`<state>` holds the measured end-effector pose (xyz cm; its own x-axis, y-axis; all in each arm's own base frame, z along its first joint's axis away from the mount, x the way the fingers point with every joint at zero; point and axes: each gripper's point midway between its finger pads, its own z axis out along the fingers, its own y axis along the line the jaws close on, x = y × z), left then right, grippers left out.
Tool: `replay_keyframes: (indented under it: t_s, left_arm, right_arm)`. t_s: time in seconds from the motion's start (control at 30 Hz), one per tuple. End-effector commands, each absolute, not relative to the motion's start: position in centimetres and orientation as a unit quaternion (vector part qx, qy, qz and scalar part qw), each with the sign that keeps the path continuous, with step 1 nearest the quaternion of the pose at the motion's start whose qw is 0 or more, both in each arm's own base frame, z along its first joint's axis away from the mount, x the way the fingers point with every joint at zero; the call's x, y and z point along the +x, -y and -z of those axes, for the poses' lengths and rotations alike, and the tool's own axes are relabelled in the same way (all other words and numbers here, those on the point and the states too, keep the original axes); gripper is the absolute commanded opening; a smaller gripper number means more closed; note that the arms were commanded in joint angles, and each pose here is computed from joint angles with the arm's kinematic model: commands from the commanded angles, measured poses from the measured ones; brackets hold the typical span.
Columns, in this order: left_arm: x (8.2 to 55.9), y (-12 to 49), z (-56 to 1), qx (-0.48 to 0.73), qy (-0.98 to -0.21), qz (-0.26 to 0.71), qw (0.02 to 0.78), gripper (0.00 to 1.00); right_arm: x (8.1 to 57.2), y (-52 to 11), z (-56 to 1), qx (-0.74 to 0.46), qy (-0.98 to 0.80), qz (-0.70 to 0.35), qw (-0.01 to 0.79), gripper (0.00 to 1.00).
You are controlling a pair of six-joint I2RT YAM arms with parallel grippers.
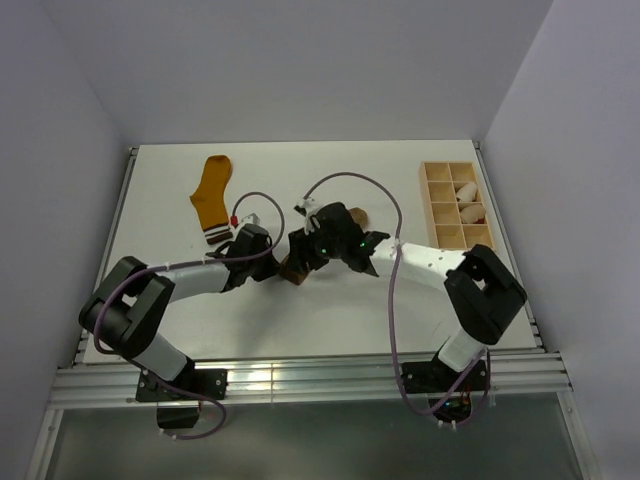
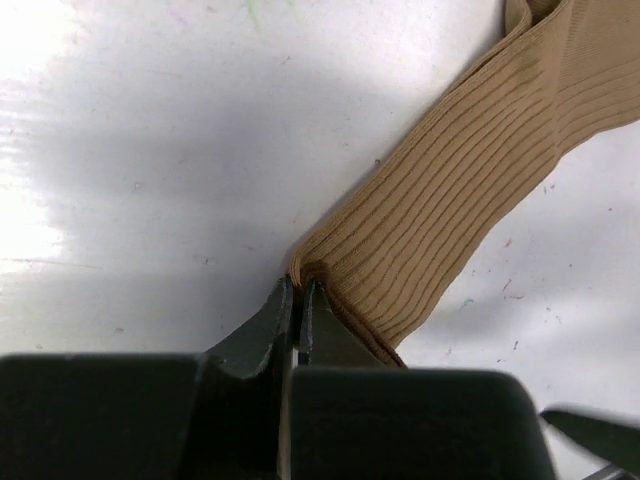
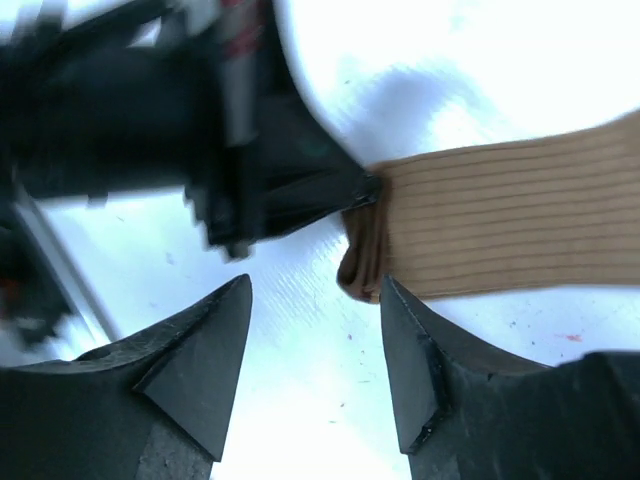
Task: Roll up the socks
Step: Roll the sock at the center of the board.
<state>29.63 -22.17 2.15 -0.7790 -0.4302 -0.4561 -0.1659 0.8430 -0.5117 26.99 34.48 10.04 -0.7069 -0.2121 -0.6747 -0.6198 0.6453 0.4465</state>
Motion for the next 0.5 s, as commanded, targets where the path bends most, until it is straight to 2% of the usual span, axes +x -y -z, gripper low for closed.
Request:
replay_keyframes:
  t_s: [0.0, 0.23, 0.47]
  left_arm:
    - [28.1, 20.8, -0.3, -0.128, -0.946, 0.167, 0.248, 0.0]
    - [28.4, 20.7, -0.5, -0.101, -0.957, 0.143, 0.233, 0.0]
    - [28.4, 21.0, -0.8, -0.079, -0.961, 0.141, 0.224, 0.0]
  right_arm:
    - [26.6, -34.0, -9.0, -0.315, -0.829, -0.261, 0.381, 0.62]
    - [25.3, -33.2, -7.7, -0.355, -0.767, -0.18, 0.503, 0.63]
    - [24.7, -34.1, -7.6, -0.384, -0.733, -0.137, 0.545, 0.64]
